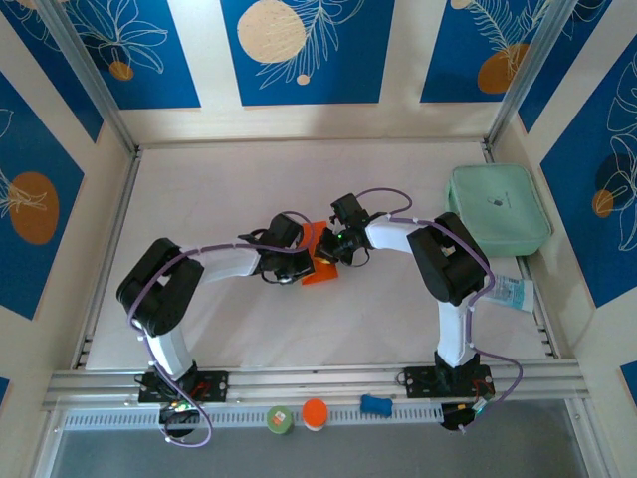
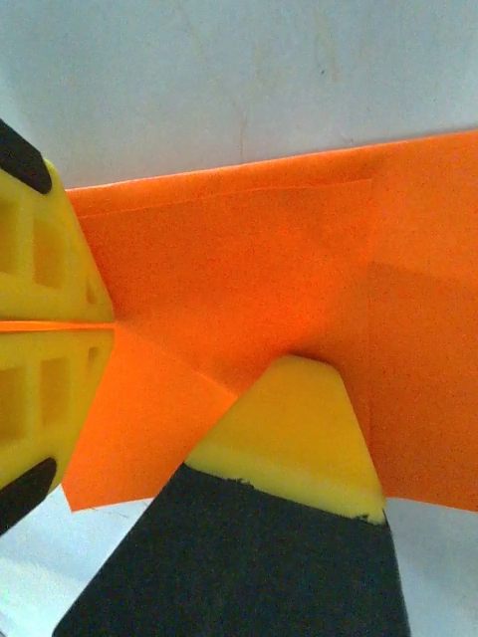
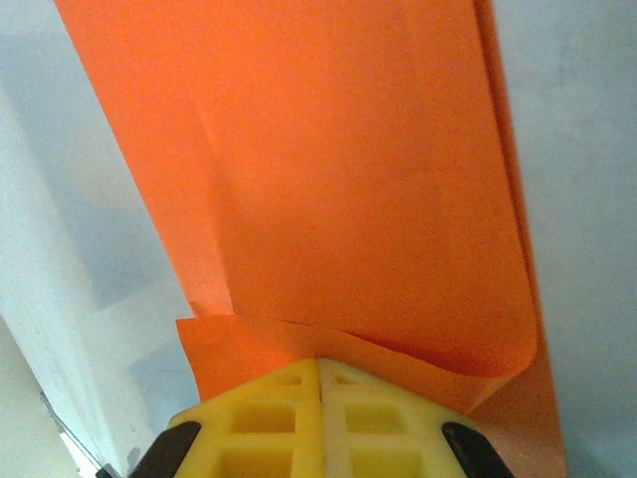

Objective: Fold a paper plane with a square sheet of paper (pick it up from the middle)
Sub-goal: Fold the triangle a second time at the center of the table.

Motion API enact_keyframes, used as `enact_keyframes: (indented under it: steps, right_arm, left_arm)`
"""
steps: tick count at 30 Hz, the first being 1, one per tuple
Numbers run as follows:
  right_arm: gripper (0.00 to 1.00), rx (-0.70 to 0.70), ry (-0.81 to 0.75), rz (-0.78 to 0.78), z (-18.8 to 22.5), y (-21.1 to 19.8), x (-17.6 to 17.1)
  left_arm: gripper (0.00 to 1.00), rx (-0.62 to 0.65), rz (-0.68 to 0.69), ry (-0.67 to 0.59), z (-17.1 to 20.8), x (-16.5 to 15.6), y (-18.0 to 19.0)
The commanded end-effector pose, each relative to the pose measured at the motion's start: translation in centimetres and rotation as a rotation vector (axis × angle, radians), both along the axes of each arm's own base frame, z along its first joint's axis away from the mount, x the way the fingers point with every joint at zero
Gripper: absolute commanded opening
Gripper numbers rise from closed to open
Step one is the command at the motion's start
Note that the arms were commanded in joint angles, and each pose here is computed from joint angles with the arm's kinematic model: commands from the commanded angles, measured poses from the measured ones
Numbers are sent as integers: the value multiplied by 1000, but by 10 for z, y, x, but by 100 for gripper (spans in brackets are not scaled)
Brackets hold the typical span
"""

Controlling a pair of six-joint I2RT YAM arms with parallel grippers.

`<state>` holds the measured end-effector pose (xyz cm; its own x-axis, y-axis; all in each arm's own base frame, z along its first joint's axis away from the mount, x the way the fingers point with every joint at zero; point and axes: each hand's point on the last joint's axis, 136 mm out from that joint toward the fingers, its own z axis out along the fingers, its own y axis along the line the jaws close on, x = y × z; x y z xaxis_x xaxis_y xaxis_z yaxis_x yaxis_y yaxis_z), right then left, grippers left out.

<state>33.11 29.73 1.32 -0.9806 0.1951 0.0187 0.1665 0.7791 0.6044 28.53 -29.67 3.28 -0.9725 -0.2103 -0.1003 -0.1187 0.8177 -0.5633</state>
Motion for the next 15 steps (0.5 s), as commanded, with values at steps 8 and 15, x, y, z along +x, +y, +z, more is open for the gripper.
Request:
enact_keyframes:
  steps: [8, 15]
  right_arm:
    - [2, -259, 199, -42, -69, -47, -42]
    - [2, -261, 205, -42, -70, -48, -44]
  left_arm:
    - [10, 38, 6, 44, -19, -12, 8]
    - [9, 52, 4, 49, -23, -13, 10]
